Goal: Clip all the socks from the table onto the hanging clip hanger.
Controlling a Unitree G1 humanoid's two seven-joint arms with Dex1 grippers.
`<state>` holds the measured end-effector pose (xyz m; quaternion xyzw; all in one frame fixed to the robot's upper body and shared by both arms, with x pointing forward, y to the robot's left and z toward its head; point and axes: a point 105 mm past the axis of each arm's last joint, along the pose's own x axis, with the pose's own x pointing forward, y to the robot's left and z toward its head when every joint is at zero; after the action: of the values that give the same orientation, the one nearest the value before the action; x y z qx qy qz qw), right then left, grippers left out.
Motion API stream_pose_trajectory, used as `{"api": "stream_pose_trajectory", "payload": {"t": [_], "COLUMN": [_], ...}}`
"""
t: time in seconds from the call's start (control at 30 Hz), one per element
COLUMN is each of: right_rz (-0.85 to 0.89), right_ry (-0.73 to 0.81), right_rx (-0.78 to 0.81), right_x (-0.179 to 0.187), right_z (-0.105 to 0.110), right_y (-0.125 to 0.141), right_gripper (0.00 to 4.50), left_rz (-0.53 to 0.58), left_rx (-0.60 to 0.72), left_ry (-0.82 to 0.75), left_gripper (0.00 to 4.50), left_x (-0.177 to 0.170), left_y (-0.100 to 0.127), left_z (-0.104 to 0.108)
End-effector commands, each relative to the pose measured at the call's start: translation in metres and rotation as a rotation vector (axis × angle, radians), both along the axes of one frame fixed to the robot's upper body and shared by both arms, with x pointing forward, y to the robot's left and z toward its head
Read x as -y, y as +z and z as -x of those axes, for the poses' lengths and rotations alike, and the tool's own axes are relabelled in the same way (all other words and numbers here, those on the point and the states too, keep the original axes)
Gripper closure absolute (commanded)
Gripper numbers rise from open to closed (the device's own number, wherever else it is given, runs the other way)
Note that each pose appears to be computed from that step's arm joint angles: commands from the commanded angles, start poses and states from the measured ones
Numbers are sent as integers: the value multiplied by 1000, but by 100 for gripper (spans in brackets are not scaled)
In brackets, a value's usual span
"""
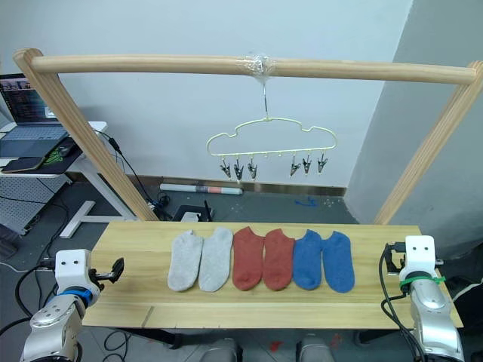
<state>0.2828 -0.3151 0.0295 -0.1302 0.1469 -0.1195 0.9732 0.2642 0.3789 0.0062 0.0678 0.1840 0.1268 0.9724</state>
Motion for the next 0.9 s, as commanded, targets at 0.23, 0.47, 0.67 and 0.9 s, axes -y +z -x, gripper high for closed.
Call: {"api": "stream_pose_trajectory", "payload": {"t": [0.23, 0.47, 0.67, 0.9], "right_rz": [40, 44, 46, 45], "right_ry": [-7, -3, 4, 37], "right_rx": [40, 38, 37, 42], "right_x": [7, 6, 5, 1], "right_z": [1, 1, 0, -6], "right_y": [14, 14, 15, 18], "right_gripper": [0, 0, 0, 0], "left_rz": [-19, -18, -18, -25], "left_rx": [75, 77, 77, 103], "left_ry": [14, 13, 7, -23], "left_gripper": [3, 3, 3, 3], "left_x": [-9, -9, -9, -5], "left_y": [24, 24, 24, 34], "left_z": [-4, -5, -4, -7]}}
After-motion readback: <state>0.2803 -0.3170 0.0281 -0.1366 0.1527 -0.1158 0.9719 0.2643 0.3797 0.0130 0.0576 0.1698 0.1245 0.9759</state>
